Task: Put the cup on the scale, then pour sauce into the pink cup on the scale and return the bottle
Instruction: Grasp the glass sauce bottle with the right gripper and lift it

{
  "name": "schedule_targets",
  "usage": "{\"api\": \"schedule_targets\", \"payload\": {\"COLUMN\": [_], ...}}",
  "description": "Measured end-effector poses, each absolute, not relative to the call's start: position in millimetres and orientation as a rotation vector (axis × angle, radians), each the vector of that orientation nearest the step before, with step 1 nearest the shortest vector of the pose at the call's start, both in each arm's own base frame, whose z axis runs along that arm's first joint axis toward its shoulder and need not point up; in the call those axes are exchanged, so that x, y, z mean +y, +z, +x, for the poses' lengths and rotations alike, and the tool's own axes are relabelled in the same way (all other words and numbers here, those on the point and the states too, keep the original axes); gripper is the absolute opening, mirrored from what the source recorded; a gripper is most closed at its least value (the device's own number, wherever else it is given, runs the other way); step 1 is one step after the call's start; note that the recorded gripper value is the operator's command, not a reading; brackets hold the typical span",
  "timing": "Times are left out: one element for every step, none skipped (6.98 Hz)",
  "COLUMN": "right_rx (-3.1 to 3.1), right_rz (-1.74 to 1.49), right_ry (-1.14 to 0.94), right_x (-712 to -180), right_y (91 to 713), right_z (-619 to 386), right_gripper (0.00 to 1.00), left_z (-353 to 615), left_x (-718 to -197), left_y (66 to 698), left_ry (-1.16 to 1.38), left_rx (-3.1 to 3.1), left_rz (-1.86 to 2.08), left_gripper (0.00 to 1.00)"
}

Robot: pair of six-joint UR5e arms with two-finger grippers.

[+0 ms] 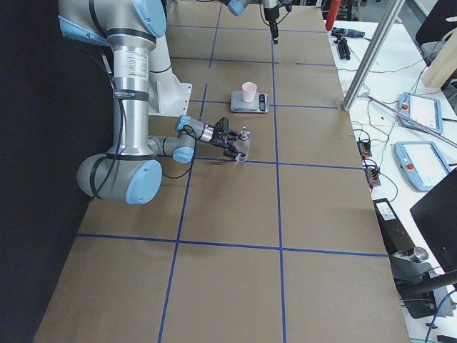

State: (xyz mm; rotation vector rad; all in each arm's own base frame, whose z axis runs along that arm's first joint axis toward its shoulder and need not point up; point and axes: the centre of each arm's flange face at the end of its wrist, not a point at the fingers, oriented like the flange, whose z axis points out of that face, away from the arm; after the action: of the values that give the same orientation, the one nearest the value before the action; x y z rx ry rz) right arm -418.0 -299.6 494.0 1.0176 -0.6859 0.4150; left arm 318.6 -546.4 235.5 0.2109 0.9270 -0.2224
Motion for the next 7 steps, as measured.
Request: {"api": "schedule_targets", "payload": {"right_rx": [-0.686, -0.685, -0.686, -0.689, -0.69, -0.68, -0.662], "right_rz": [1.019, 1.021, 1.025, 1.032, 1.039, 1.047, 1.061], "right_ry": [0.417, 0.42, 0.428, 0.437, 0.44, 0.426, 0.394], "right_x": [-300.2, -301.1, -303.5, -306.7, -309.2, -311.5, -314.2], "right_y": [493.9, 493.3, 491.1, 486.5, 481.5, 477.1, 470.6], "right_z": [-417.2, -416.4, -414.7, -411.9, -409.3, -407.9, -409.5], "right_gripper": [0.4, 0.11, 0.0, 0.0, 0.0, 0.0, 0.0], "left_z": [318.7, 318.8, 318.9, 318.9, 318.8, 317.8, 315.7], "left_x": [-546.7, -546.9, -547.1, -547.6, -548.2, -547.7, -546.4], "left_y": [235.3, 235.3, 235.7, 235.6, 234.7, 232.9, 230.8], "left_ry": [-0.224, -0.226, -0.228, -0.231, -0.233, -0.233, -0.233], "left_rx": [0.924, 0.921, 0.916, 0.912, 0.909, 0.911, 0.914], "left_rz": [0.213, 0.212, 0.212, 0.217, 0.223, 0.227, 0.232], "left_gripper": [0.56, 0.56, 0.56, 0.56, 0.56, 0.56, 0.56]}}
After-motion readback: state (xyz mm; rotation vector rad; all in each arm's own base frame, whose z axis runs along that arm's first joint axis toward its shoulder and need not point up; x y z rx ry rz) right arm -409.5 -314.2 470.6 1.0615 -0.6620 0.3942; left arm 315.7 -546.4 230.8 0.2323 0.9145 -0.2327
